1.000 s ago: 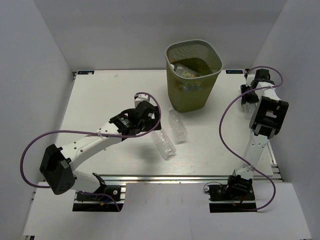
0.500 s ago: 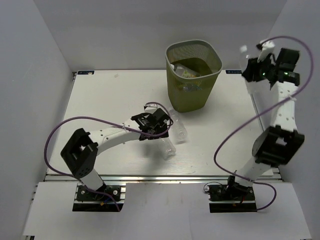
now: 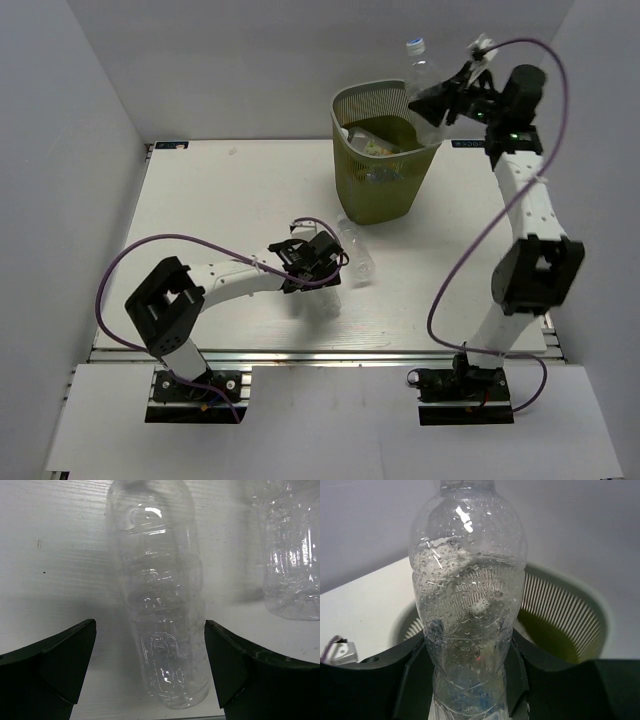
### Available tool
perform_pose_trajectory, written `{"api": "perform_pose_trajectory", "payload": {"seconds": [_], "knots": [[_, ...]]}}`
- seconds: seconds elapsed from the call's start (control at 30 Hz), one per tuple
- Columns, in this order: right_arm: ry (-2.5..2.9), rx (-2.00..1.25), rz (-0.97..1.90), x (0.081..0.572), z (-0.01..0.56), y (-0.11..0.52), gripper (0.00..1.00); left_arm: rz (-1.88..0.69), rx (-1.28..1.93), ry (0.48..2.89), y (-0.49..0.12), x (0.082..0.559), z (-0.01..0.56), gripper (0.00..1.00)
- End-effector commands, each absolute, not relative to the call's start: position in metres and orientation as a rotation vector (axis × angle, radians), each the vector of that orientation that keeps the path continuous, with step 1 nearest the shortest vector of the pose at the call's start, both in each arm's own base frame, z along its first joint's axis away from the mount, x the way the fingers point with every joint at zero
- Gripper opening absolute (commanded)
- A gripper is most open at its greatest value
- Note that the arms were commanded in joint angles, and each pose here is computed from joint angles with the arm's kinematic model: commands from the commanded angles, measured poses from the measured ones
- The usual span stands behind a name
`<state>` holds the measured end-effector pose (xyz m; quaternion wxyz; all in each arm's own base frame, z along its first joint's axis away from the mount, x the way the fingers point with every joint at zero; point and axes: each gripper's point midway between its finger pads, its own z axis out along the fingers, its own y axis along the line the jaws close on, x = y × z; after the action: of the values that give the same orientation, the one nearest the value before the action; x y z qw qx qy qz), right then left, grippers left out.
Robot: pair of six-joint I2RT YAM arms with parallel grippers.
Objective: Put the plastic bottles in the bin
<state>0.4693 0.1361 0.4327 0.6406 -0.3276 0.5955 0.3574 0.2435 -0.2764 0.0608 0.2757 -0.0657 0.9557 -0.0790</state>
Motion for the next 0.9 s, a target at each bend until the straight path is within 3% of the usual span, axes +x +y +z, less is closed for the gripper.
{"api": "perform_pose_trajectory", "payload": {"seconds": [0.0, 0.03, 0.1, 0.17, 0.43, 0.53, 0.57, 0.63, 0.67, 0.73, 0.77, 0.8, 0.87], "knots": [[1.411, -0.678, 0.903, 0.49, 0.416, 0.151, 0.41, -0.302, -0.197, 2.511, -0.288, 0.248, 0.075, 1.0], [1.411, -0.703, 0.908, 0.492, 0.409, 0.168, 0.54, -0.298, -0.196, 2.514, -0.289, 0.249, 0.071, 1.0], [1.415, -0.714, 0.897, 0.497, 0.407, 0.176, 0.64, -0.279, -0.185, 2.518, -0.29, 0.247, 0.066, 1.0], [1.407, -0.724, 0.897, 0.499, 0.409, 0.182, 0.9, -0.225, -0.173, 2.551, -0.284, 0.243, 0.053, 1.0], [1.361, -0.694, 0.854, 0.462, 0.465, 0.17, 0.9, -0.129, -0.136, 2.587, -0.276, 0.234, 0.032, 1.0], [1.406, -0.682, 0.824, 0.437, 0.471, 0.156, 0.9, -0.1, -0.072, 2.585, -0.273, 0.231, 0.029, 0.79], [1.405, -0.694, 0.813, 0.423, 0.477, 0.154, 0.87, -0.108, -0.079, 2.568, -0.273, 0.233, 0.035, 0.54], [1.45, -0.789, 0.766, 0.393, 0.458, 0.15, 0.75, -0.083, -0.074, 2.543, -0.265, 0.234, 0.042, 0.39], [1.428, -0.871, 0.747, 0.382, 0.45, 0.152, 0.53, -0.075, -0.077, 2.533, -0.26, 0.234, 0.05, 0.29], [1.483, -1.005, 0.738, 0.344, 0.405, 0.15, 0.27, -0.16, -0.074, 2.439, -0.259, 0.237, 0.089, 0.23], [1.51, -1.027, 0.719, 0.336, 0.392, 0.147, 0.06, -0.21, -0.076, 2.388, -0.261, 0.24, 0.108, 0.21], [1.546, -1.061, 0.713, 0.325, 0.374, 0.144, 0.0, -0.295, -0.053, 2.286, -0.26, 0.246, 0.15, 0.21], [1.658, -1.097, 0.754, 0.29, 0.326, 0.14, 0.0, -0.451, -0.047, 2.109, -0.275, 0.26, 0.211, 0.19]]}}
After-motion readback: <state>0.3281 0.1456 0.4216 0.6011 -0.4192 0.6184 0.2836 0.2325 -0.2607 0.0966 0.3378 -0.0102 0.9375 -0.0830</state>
